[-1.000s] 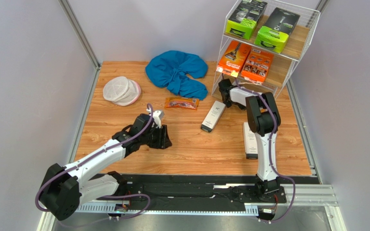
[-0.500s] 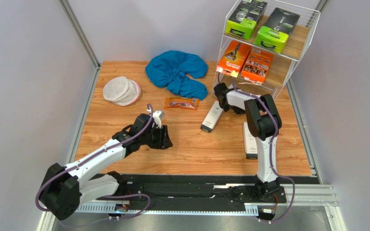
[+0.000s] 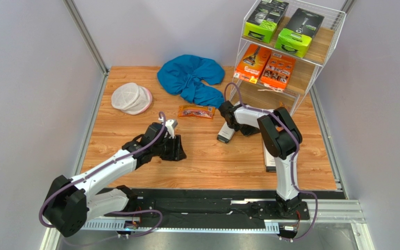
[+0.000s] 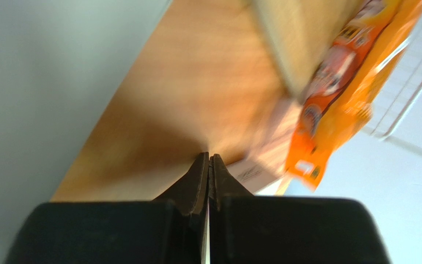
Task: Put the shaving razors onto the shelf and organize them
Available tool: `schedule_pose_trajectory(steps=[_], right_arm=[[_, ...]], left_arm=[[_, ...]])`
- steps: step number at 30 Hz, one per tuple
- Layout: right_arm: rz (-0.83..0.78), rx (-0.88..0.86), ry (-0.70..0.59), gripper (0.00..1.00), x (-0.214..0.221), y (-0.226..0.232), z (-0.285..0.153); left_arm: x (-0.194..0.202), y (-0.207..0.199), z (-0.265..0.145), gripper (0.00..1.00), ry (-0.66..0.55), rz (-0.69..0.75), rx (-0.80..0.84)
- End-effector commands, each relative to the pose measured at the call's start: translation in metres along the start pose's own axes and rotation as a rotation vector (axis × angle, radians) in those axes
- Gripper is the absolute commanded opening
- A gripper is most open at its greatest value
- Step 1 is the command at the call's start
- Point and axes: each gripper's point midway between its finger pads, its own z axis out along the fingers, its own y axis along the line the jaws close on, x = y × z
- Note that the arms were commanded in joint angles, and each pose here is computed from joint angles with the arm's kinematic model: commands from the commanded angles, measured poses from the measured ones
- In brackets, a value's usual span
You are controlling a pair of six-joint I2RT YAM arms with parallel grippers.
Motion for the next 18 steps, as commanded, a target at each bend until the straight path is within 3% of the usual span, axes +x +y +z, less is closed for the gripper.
schedule_pose_trajectory(steps=[1, 7, 13, 14, 18], right_arm=[[0.092, -0.128, -0.065, 0.0, 0.008, 0.015, -0.043], [0.087, -0.24, -0.114, 0.0, 0.029, 0.042, -0.09], [0.095, -0.361, -0.173, 0.0, 0.042, 0.07, -0.141], [0.085, -0.39, -0.183, 0.0, 0.045, 0.077, -0.15], [0.118, -0.461, -0.211, 0.0, 0.052, 0.084, -0.173]], left_arm=[[-0.03, -0.003, 0.0, 0.57, -0.045, 0.004, -0.036], [-0.085, 0.007, 0.016, 0.59, -0.064, -0.023, -0.098], [-0.16, 0.029, 0.033, 0.6, -0.089, 0.05, -0.225], [-0.159, 0.037, 0.044, 0.6, -0.047, 0.059, -0.249], [-0.204, 0.034, 0.064, 0.6, -0.071, 0.111, -0.254]])
